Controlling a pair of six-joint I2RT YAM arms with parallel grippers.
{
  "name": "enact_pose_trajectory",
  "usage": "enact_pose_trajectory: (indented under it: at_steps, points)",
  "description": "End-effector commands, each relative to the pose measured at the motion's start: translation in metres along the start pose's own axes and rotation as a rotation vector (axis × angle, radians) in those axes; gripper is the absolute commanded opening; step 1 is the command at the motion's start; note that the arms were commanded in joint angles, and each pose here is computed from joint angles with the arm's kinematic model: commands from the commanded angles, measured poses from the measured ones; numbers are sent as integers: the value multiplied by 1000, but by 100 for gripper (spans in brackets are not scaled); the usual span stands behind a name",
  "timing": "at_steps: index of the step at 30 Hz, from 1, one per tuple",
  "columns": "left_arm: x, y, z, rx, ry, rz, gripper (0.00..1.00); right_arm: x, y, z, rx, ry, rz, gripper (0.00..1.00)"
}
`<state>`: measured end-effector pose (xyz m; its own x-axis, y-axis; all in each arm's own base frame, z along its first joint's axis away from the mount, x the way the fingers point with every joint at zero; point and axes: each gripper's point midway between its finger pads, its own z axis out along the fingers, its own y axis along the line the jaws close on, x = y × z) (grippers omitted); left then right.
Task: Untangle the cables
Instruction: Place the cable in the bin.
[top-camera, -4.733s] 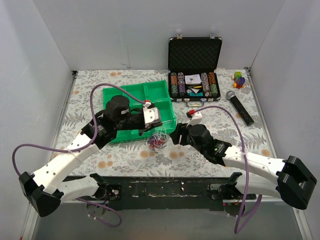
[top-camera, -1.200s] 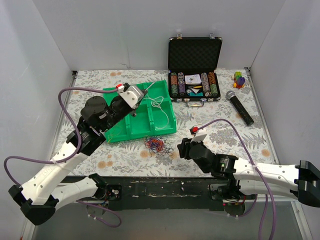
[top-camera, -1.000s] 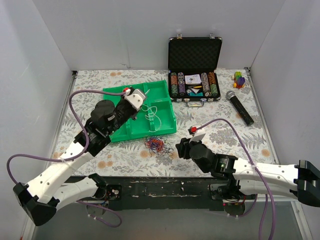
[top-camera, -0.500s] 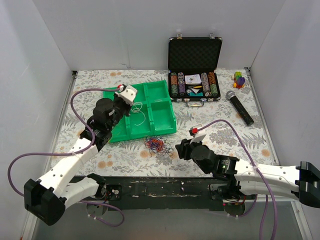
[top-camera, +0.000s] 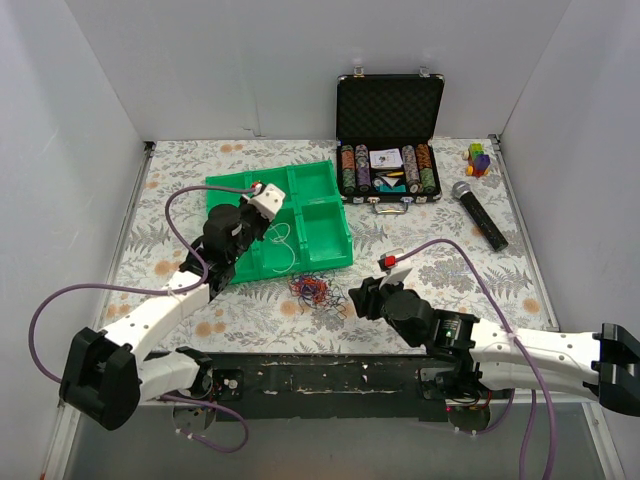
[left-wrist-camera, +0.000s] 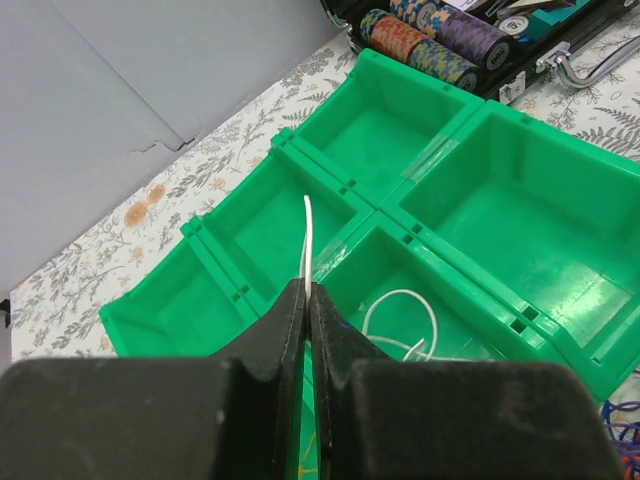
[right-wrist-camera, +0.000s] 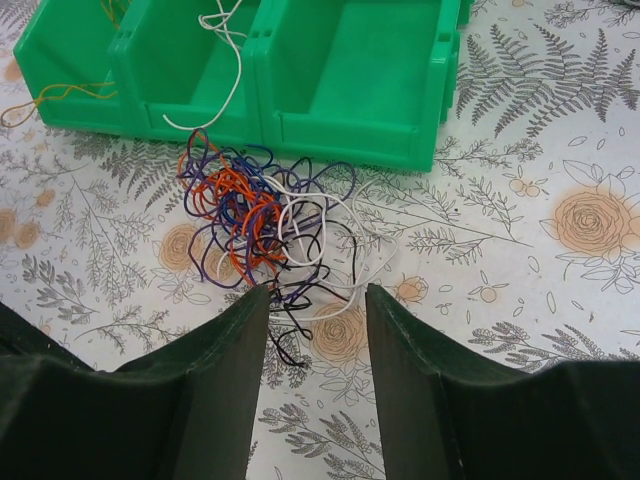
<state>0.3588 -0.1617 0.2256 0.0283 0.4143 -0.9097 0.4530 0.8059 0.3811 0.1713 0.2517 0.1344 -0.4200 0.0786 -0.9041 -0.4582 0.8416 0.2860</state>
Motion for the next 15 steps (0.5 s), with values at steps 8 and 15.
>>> enact_pose_trajectory:
  at_steps: [8,15]
  points:
    - [-38,24,11,-71,-118,25,0,-9,6,-1,-30,-43,19,51]
    - [-30,22,12,-64,-115,63,0,-7,4,-1,-30,-42,19,51]
